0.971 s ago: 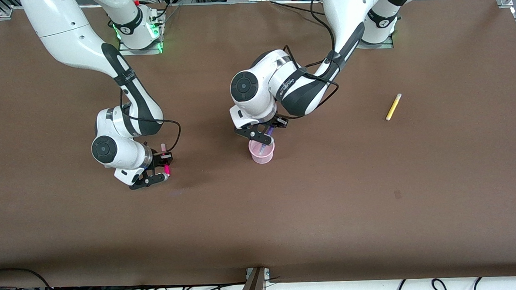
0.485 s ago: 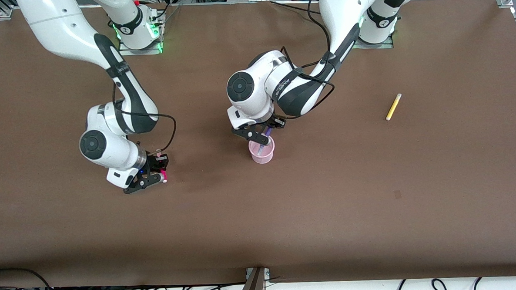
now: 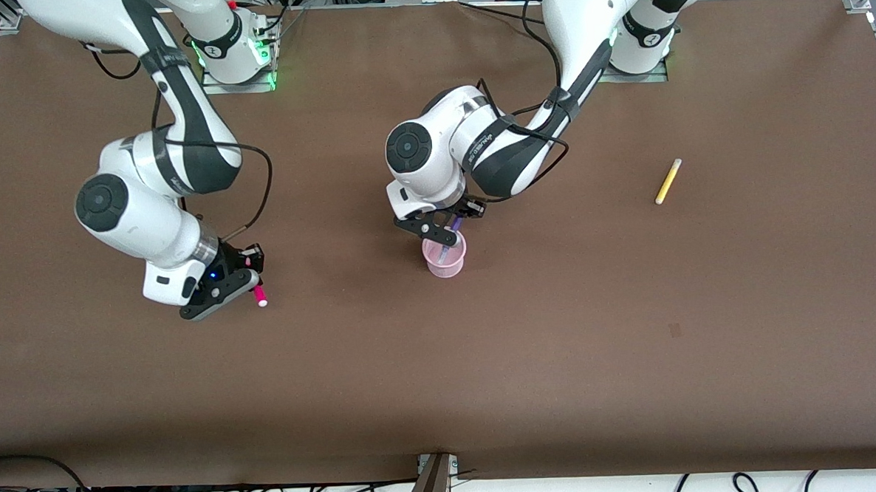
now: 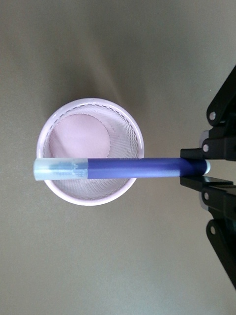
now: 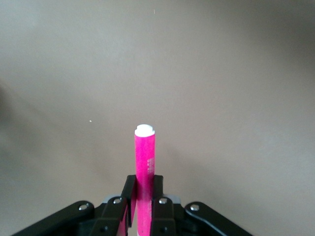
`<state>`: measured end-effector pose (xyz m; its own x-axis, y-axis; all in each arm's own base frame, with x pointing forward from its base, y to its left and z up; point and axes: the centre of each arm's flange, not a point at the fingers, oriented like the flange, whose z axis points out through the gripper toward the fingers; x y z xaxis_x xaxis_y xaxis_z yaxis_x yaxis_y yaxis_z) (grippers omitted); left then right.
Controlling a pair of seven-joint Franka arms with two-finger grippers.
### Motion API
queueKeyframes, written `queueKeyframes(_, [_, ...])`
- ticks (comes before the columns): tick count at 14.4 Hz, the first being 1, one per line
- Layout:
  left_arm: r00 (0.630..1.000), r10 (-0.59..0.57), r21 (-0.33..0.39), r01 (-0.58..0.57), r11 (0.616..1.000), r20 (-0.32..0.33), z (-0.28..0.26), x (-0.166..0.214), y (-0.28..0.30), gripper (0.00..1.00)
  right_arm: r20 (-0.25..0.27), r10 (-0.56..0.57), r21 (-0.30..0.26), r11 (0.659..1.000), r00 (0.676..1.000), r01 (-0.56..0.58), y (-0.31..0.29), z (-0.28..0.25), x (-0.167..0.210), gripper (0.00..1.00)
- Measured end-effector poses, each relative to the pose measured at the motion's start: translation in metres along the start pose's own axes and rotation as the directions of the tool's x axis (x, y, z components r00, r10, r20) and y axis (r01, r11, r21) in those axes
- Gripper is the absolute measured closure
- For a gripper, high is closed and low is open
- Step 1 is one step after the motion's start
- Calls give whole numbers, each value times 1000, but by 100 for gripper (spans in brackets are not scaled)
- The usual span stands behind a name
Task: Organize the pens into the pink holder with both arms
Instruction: 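Lower the blue marker into the cup while the right gripper grasps pink marker, then open the left gripper and withdraw while the right gripper lifts pink marker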
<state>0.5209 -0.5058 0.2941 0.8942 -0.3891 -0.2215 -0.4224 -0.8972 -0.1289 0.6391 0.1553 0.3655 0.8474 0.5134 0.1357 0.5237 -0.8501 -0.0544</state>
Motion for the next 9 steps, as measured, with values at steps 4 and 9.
queueKeyframes(4, [1000,-1,5,0,1000,9,0,-1,0,73,28,-11,10,1000,1000,11,-7,-32,-7,84])
queueKeyframes(9, [1000,-2,5,2,1000,10,-1,-1,-1,24,82,-2,21,1000,997,0,-9,-98,-29,84])
